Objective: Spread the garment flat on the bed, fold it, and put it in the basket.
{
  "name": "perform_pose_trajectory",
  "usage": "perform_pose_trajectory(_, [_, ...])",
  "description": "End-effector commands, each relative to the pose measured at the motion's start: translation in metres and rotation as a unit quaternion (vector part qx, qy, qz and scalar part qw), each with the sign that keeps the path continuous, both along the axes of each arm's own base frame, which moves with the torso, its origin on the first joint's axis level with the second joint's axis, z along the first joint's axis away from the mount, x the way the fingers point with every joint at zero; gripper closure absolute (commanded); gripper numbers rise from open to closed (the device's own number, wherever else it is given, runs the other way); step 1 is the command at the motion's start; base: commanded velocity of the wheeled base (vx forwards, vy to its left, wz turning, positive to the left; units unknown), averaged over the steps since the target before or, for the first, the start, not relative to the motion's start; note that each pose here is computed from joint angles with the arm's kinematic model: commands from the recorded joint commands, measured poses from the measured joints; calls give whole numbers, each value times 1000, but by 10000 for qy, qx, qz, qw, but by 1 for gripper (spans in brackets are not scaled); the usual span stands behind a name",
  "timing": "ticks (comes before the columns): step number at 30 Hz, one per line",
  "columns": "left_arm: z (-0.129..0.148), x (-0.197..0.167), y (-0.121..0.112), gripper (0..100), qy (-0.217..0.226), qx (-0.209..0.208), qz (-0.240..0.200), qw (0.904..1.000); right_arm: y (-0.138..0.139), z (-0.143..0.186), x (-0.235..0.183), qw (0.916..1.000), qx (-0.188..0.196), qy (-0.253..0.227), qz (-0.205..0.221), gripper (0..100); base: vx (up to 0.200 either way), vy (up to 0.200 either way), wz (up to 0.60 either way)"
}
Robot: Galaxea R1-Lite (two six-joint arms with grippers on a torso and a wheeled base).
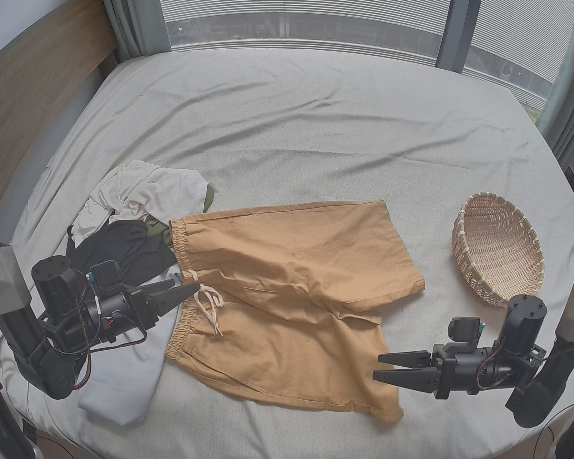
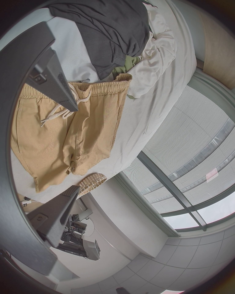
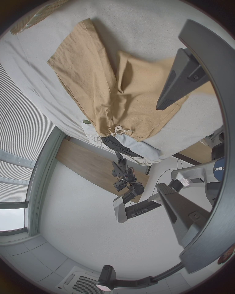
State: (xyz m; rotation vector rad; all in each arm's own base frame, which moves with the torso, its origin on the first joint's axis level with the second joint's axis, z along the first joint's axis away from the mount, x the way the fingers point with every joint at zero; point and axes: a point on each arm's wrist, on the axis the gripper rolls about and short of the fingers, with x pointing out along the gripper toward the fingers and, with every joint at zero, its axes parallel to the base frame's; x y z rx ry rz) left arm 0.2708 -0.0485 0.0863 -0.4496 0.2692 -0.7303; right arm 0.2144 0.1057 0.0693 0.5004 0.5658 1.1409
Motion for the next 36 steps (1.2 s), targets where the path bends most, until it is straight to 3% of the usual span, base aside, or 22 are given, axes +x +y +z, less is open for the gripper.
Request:
perform_pose_trajectory(1, [0,0,0,0,-12,-3,0,10000,1,2,-5,10000,-10,-33,66,0,0,0,0])
perform_pose_trajectory(8, [0,0,0,0,-5,-2,-7,10000,-3,-5,12,9996,-50,-9,-261,0,0,0,0])
perform_pose_trajectory(10, [-1,0,0,0,10,1,0,10000,-8,-17,26,9975,-167,90,-686,0,0,0,0])
perform_pose_trajectory(15, [-1,0,0,0,10,0,-15,10000,-10,-35,47,9930,-310,198,-1121,0,0,0,0])
perform_pose_trajectory(23, [0,-1,0,0,5,6,-8,10000,-13,-50,80,9881,-317,69,-1501,0,0,0,0])
perform_pose_trajectory(36, [2,-1,-1,0,-28,-5,-23,10000,-17,-60,94,9863,-326,80,-1613,0,0,0,0])
